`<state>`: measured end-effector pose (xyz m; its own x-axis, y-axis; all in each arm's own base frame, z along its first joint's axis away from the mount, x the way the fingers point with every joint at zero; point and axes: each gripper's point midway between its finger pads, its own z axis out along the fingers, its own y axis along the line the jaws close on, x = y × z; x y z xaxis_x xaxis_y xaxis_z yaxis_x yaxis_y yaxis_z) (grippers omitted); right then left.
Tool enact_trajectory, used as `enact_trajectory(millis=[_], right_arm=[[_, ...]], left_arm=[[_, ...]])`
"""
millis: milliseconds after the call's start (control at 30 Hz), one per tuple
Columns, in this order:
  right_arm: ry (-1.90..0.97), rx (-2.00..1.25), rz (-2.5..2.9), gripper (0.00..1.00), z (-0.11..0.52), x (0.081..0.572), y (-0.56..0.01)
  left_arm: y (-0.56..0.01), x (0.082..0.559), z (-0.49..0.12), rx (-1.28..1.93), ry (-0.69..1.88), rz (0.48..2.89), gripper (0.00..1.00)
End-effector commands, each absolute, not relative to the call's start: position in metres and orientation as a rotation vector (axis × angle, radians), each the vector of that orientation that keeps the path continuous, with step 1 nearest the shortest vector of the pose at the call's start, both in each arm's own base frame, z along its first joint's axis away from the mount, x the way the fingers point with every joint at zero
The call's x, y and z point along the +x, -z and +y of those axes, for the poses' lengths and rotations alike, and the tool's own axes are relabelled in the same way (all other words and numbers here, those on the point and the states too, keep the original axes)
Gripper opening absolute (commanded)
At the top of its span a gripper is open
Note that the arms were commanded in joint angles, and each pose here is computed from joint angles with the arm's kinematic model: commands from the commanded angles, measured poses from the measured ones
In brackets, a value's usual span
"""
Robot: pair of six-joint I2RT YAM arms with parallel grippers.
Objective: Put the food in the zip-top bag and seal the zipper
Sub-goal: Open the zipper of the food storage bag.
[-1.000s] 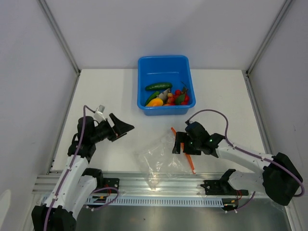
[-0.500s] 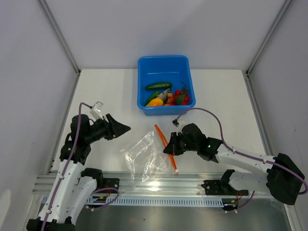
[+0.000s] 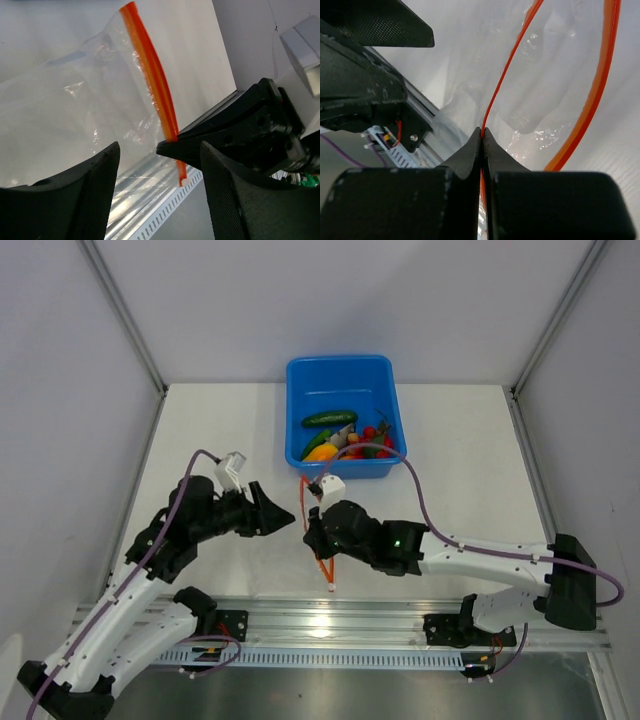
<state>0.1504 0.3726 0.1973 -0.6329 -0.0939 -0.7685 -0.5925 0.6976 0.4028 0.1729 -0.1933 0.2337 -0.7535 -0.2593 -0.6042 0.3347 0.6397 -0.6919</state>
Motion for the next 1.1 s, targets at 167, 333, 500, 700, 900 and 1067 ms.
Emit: enact_trajectory(millis=[167, 333, 500, 700, 900, 1067], right_arm=[[-0.547, -0.556, 2.100, 0.00, 0.387, 0.151, -0.195], [-0.544, -0.563, 2.078, 0.00, 0.394, 0.145, -0.199], [-0.573, -0.562, 2.054, 0.00, 0.396, 0.139, -0.206], [-0.614, -0.569, 2.030, 0.00, 0.397, 0.133, -0.210], [-0.625, -0.577, 2.011, 0.00, 0.396, 0.133, -0.215], [-0.624, -0.568, 2.028, 0.10, 0.393, 0.135, -0.213]], left_arm=[[-0.237, 0.182, -0.199, 0.009, 1.019, 2.175, 0.70], [-0.224, 0.182, -0.204, 0.030, 0.980, 2.228, 0.71], [-0.213, 0.188, -0.201, 0.009, 0.926, 2.255, 0.71], [-0.208, 0.188, -0.211, 0.033, 0.947, 2.273, 0.69], [-0.204, 0.189, -0.219, 0.061, 0.966, 2.288, 0.49], [-0.206, 0.189, -0.224, 0.094, 0.988, 2.286, 0.15]])
